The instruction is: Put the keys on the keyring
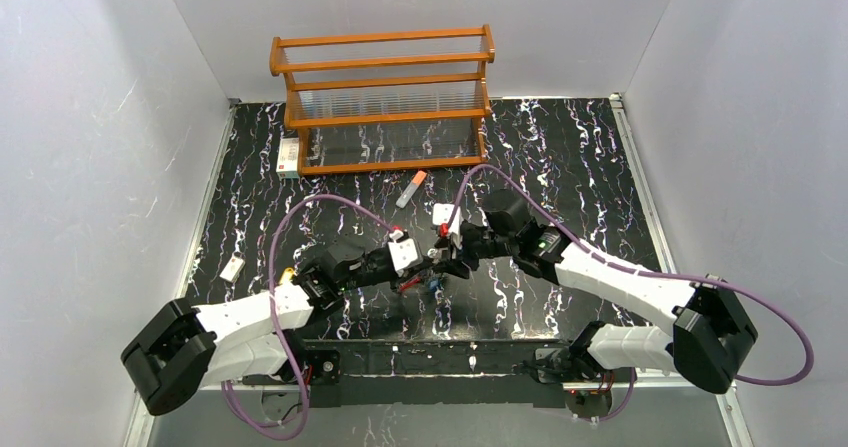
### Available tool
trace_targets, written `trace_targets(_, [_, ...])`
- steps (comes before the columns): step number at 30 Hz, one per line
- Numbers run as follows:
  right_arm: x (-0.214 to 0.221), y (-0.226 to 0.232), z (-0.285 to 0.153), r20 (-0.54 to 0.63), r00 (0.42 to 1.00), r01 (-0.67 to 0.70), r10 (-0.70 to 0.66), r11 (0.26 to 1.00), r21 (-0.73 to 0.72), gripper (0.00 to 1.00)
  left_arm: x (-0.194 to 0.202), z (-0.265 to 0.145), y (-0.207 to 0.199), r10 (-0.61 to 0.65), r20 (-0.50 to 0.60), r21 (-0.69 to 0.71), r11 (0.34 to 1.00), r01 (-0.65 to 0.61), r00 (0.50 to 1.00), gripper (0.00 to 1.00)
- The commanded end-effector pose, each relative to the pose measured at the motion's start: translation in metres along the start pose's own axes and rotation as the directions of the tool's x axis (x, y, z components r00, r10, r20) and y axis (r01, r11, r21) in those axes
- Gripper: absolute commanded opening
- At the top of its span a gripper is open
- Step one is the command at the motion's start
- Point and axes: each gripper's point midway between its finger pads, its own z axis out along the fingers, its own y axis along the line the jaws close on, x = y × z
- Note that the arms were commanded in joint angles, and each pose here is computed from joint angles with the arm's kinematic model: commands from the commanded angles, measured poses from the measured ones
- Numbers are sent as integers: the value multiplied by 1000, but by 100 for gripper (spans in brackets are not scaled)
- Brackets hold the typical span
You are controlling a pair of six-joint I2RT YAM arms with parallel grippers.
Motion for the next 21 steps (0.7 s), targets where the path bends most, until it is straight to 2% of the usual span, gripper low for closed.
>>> trace_targets(1, [-40, -28, -16, 152, 985, 50, -81, 979, 197, 66, -23, -10, 14, 27, 68, -88, 996, -21, 997, 0])
trace_targets(3, [-42, -32, -22, 191, 978, 37, -86, 968, 248, 75, -27, -15, 14, 38, 81, -102, 994, -29, 996, 0])
trace_targets(5, [-42, -31, -27, 223, 970, 31, -94, 963, 269, 81, -29, -20, 13, 59, 93, -108, 993, -49, 994, 0])
trace_targets(11, [-47, -23, -34, 267, 953, 70, -145, 960, 271, 83, -29, -35, 6, 185, 124, -113, 979, -171, 975, 0])
trace_targets(16, [-49, -6, -33, 294, 936, 135, -191, 970, 200, 79, -35, -46, 7, 281, 147, -150, 954, -259, 948, 0])
trace_targets(21, [-56, 13, -26, 339, 921, 175, -194, 981, 85, 64, -41, -46, 9, 236, 157, -165, 964, -210, 959, 0])
